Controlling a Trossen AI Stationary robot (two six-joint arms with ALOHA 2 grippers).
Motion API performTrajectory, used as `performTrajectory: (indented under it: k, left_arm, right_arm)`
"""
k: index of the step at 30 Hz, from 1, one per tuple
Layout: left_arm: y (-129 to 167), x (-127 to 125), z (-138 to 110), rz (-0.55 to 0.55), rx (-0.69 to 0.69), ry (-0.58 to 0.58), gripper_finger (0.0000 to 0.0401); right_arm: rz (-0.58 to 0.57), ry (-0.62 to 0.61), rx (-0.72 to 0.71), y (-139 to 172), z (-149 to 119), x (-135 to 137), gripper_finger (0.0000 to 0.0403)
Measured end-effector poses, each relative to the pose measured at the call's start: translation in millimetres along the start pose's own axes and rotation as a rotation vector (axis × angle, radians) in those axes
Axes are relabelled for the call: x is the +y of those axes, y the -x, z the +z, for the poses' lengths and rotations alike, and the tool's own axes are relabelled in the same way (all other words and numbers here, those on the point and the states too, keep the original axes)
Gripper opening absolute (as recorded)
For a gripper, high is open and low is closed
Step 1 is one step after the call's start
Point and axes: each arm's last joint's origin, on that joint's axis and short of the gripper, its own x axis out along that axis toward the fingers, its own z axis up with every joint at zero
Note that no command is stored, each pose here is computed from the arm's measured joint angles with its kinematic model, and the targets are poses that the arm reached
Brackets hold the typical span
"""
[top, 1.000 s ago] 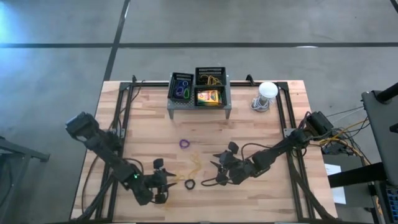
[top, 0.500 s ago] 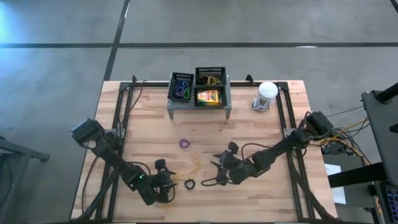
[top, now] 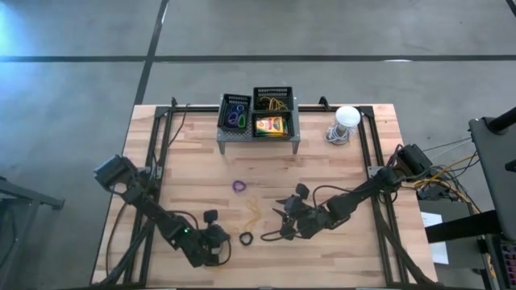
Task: Pick & Place Office Desk Supplies
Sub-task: Put the yellow rubber band into the top black bin on the shelf
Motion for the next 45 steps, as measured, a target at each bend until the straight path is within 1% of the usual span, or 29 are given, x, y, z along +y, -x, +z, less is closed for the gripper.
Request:
performTrajectory:
  k: [2,4,7,10,13,15,16,18,20,22,25,27,30,32,34,37,39,41,43,45]
  left_arm:
    - [0,-6,11,-0.026,-0.015,0.021,0.0012]
    - [3,-13,28,-0.056,-0.049,0.007,0.0015]
    - [8,-27,60,-0.102,-0.112,-0.065,0.0016]
    - [19,-37,101,-0.126,-0.182,-0.166,0.0016]
    - [31,-42,145,-0.111,-0.252,-0.272,0.0016]
    - [39,-39,173,-0.089,-0.307,-0.33,0.0016]
    - [41,-35,186,-0.063,-0.333,-0.352,0.0016]
    - [44,-21,211,0.026,-0.367,-0.366,0.0016]
    - [43,-1,233,0.128,-0.357,-0.381,0.0017]
    - [39,27,253,0.205,-0.326,-0.378,0.0017]
    - [30,83,278,0.322,-0.273,-0.312,0.0017]
    - [26,129,294,0.374,-0.246,-0.245,0.0017]
    - [25,203,311,0.356,-0.256,-0.118,0.0017]
    - [29,250,316,0.336,-0.275,-0.021,0.0017]
    - [34,293,315,0.344,-0.291,0.092,0.0017]
    - [40,345,304,0.345,-0.298,0.226,0.0017]
    - [41,369,295,0.346,-0.279,0.305,0.0017]
    - [37,383,289,0.352,-0.282,0.368,0.0017]
    - [31,390,281,0.349,-0.254,0.402,0.0017]
    - [22,392,281,0.346,-0.26,0.404,0.0017]
  right_arm:
    - [0.001,0.019,0.0,1,1,0,0.0134]
    - [0.01,0.05,-0.004,6,4,0,0.0131]
    - [0.047,0.096,-0.028,23,16,1,0.0127]
    - [0.093,0.136,-0.049,48,29,1,0.0123]
    - [0.146,0.169,-0.067,77,41,-2,0.012]
    - [0.185,0.177,-0.082,97,46,-3,0.0121]
    - [0.203,0.172,-0.097,107,49,-4,0.0121]
    - [0.225,0.166,-0.144,127,52,-3,0.012]
    - [0.216,0.169,-0.205,147,54,-3,0.0118]
    - [0.18,0.181,-0.264,163,53,-2,0.0116]
    - [0.083,0.175,-0.343,181,47,-1,0.0111]
    - [0.015,0.171,-0.385,187,44,0,0.0109]
    - [-0.055,0.175,-0.417,188,39,1,0.0105]
    - [-0.067,0.183,-0.418,186,37,3,0.0104]
    - [-0.081,0.191,-0.416,181,36,4,0.0105]
    - [-0.104,0.207,-0.41,174,33,6,0.0106]
    - [-0.117,0.211,-0.407,170,33,6,0.0105]
    - [-0.128,0.216,-0.404,167,32,7,0.0103]
    - [-0.135,0.22,-0.402,164,31,8,0.01]
    - [-0.139,0.219,-0.402,163,31,8,0.0097]
